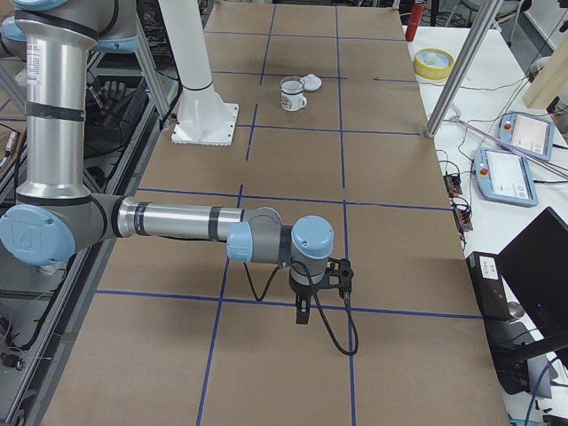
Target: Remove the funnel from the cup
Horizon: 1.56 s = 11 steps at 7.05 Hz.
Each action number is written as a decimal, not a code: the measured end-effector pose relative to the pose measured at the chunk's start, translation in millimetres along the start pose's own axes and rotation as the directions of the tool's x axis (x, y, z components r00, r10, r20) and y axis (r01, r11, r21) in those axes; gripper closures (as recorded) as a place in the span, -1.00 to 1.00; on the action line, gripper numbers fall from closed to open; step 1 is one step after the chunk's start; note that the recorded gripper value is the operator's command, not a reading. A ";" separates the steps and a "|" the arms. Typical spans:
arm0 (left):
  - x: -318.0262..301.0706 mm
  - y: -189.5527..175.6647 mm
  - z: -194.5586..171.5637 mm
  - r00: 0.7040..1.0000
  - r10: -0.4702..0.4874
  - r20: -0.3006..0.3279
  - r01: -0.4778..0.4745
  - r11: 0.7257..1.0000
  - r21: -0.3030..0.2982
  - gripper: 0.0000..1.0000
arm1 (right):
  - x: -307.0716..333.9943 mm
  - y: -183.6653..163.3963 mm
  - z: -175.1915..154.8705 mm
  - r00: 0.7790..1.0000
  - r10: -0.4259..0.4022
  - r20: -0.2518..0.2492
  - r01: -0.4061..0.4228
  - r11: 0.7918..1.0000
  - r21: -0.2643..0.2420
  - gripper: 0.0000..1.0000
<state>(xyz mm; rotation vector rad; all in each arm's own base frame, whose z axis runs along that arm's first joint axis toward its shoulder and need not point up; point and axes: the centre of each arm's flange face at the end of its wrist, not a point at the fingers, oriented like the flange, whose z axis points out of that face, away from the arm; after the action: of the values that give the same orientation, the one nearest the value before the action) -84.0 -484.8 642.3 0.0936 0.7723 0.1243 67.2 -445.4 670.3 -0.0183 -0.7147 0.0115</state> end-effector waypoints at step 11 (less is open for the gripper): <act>218.2 -126.6 -59.8 0.978 0.208 -0.033 -0.195 0.954 0.226 -1.00 | 0.3 0.1 0.3 1.000 0.001 0.000 -0.001 1.000 -0.001 -1.00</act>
<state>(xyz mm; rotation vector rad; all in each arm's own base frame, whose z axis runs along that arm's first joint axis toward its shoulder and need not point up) 38.8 -575.8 432.9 0.3829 0.8304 0.2355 67.1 -445.3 670.7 -0.0190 -0.7147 0.0118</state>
